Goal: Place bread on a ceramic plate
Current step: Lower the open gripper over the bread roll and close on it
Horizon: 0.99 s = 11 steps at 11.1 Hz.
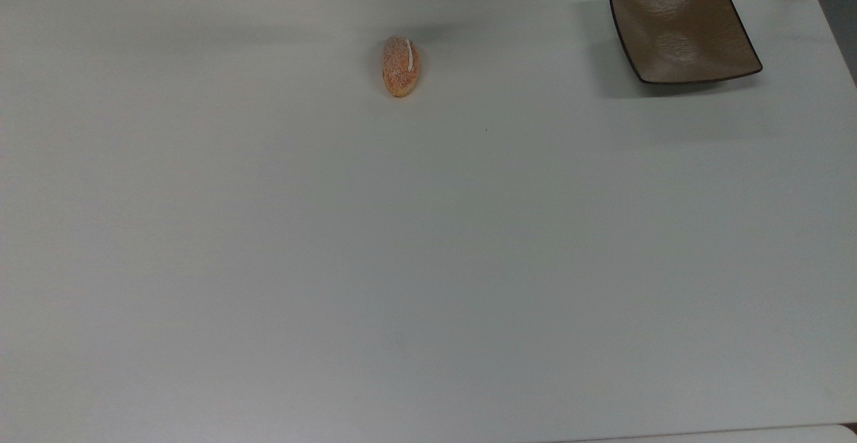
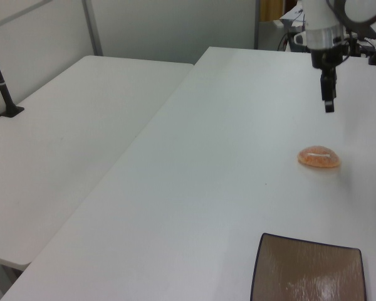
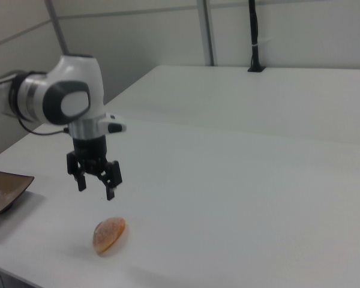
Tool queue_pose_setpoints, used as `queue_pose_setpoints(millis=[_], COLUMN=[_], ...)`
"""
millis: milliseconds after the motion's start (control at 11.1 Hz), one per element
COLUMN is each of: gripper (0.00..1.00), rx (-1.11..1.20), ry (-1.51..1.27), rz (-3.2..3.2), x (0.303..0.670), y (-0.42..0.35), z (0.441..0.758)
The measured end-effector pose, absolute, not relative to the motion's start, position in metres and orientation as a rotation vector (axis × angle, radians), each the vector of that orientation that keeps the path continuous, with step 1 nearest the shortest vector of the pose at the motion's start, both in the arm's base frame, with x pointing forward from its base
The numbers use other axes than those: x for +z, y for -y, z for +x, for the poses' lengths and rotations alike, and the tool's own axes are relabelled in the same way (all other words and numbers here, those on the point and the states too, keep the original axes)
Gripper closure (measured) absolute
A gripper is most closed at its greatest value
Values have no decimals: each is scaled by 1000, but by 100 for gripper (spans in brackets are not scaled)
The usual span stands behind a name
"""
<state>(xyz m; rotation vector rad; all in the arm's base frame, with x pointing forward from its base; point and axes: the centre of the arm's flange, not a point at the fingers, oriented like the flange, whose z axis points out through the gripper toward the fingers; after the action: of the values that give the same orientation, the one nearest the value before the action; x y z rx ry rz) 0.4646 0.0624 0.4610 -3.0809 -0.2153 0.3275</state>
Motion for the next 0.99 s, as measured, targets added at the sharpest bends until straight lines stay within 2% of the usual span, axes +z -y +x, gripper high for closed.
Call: queue_pose_setpoints(millis=[450, 991], gripper=[0, 0], rx=[168, 84], ry=[227, 306], rz=[-3087, -3094], x=[386, 343], y=[-64, -85], z=[448, 436])
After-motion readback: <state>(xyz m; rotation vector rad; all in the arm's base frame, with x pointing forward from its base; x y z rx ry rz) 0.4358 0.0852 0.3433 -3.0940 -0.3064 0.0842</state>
